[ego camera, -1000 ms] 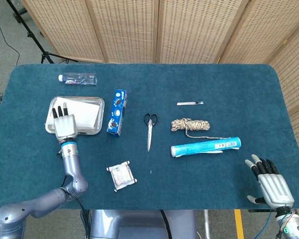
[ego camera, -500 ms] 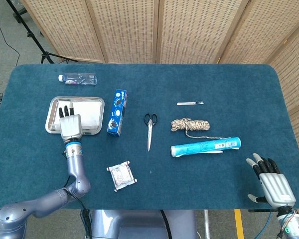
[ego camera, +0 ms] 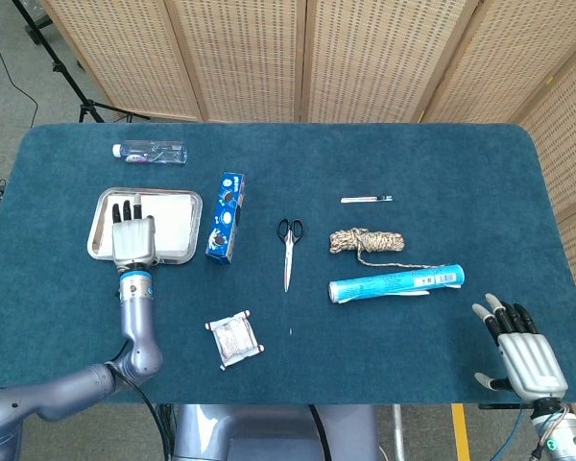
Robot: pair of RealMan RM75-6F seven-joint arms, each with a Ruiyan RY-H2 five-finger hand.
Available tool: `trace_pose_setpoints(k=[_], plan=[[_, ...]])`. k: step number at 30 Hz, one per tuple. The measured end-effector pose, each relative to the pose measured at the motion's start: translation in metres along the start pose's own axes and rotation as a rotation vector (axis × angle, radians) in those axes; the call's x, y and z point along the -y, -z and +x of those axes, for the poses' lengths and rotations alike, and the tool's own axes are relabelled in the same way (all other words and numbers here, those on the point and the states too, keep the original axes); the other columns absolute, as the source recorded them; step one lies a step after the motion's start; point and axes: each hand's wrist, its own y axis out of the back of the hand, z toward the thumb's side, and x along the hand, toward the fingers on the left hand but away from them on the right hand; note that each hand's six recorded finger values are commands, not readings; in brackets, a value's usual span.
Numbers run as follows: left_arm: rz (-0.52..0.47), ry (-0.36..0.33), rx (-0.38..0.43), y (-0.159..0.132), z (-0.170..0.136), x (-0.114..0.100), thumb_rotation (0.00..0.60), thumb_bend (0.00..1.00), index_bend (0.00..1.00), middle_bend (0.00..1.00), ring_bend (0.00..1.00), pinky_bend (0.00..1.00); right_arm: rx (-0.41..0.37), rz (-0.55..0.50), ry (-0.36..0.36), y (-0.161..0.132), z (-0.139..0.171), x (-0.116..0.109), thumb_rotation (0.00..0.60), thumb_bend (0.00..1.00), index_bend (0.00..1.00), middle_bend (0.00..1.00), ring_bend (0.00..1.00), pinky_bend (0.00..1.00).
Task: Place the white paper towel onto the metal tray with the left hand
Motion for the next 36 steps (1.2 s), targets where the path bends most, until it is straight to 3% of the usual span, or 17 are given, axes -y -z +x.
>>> trace_pose_setpoints(k=[15,22,25,30,36], plan=[[-0.059,-0.068,0.038,-0.002,-0.007,-0.029,0.6,0.16,0.48,0.0,0.0,0.0,-0.004,0.001,0.004,-0.001,0.0,0.0,0.6,0.0,0.1,0.0,0.0,0.0],[-0.162,-0.079,0.087,-0.01,-0.018,-0.046,0.6,0.18,0.48,0.0,0.0,0.0,-0.007,0.001,0.002,-0.002,0.001,0.0,0.6,0.0,0.1,0.0,0.0,0.0],[-0.222,-0.084,0.115,-0.011,-0.026,-0.054,0.6,0.23,0.48,0.0,0.0,0.0,-0.011,-0.001,0.003,-0.002,0.001,0.0,0.6,0.0,0.1,0.0,0.0,0.0],[-0.271,-0.114,0.142,-0.001,-0.032,-0.066,0.6,0.44,0.44,0.0,0.0,0.0,-0.013,0.0,0.004,-0.003,0.002,-0.001,0.6,0.0,0.1,0.0,0.0,0.0],[-0.323,-0.004,0.164,0.001,-0.036,-0.059,0.6,0.49,0.37,0.0,0.0,0.0,-0.016,0.002,0.0,-0.003,0.003,0.0,0.6,0.0,0.1,0.0,0.0,0.0]])
